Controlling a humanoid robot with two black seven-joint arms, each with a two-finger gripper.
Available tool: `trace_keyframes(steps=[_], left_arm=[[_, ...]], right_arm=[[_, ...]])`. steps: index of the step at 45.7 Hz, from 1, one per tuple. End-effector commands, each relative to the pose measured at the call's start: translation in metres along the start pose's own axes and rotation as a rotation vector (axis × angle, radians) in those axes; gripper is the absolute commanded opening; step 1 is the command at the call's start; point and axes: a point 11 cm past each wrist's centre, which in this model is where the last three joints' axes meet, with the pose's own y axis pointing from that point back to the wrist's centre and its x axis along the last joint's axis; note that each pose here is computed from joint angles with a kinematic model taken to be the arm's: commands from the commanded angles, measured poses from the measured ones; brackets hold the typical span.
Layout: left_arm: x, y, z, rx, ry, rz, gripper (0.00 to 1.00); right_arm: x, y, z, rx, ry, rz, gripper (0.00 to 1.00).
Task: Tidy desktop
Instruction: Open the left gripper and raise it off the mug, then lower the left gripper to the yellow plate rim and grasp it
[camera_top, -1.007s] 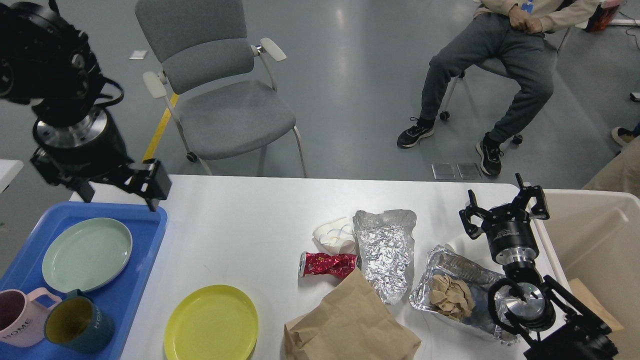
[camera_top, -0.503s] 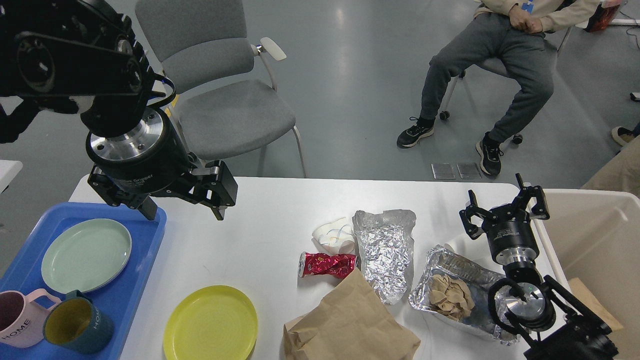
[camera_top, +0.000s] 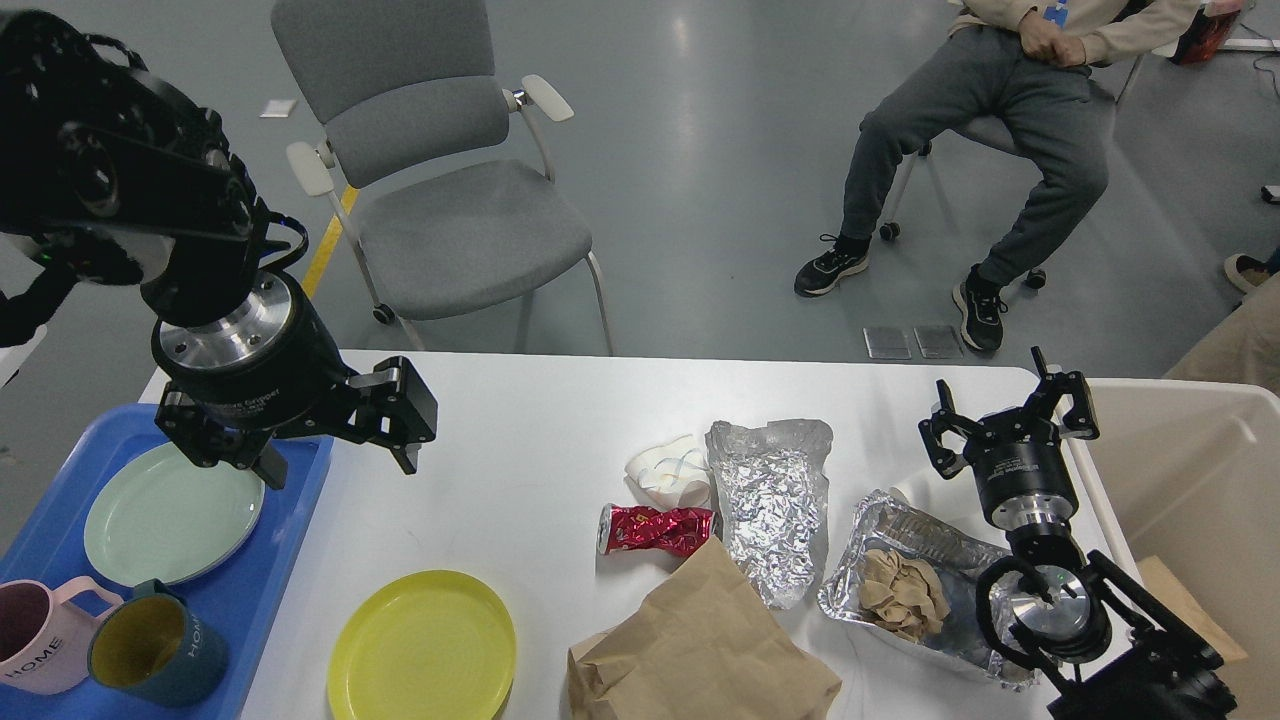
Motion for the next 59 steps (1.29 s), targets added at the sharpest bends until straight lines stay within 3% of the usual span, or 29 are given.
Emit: trace_keyframes(steps=[1, 11, 25, 34, 45, 51, 59], left_arm=[[-0.003, -0.040, -0.013, 0.003, 0.035, -0.053, 0.96], [-0.015, -0.119, -0.055, 0.054, 0.116, -0.025, 0.96], [-0.047, -0.191, -0.119, 0.097, 0.281, 0.017, 0.96], [-0.063, -0.240, -0.131, 0.087, 0.312, 0.054, 0.96], [-0.072, -0.262, -0.126, 0.063, 0.337, 0.050, 0.95], [-0.070, -0.265, -0.124, 0.065, 0.331, 0.094, 0.89], [-0.068, -0.265, -0.124, 0.059, 0.294, 0.109, 0.71]], right_arm=[[0.000, 0.000, 0.000, 0.001, -0.002, 0.000, 1.00], [0.000, 0.000, 0.000, -0.001, 0.000, -0.001, 1.00], [0.000, 0.000, 0.000, -0.001, 0.001, 0.001, 1.00], [0.000, 0.000, 0.000, -0.001, 0.000, -0.001, 1.00], [0.000, 0.000, 0.000, -0.001, 0.000, -0.001, 1.00], [0.000, 0.000, 0.000, -0.001, 0.001, 0.001, 1.00], [0.000, 0.000, 0.000, 0.002, 0.000, 0.001, 1.00]])
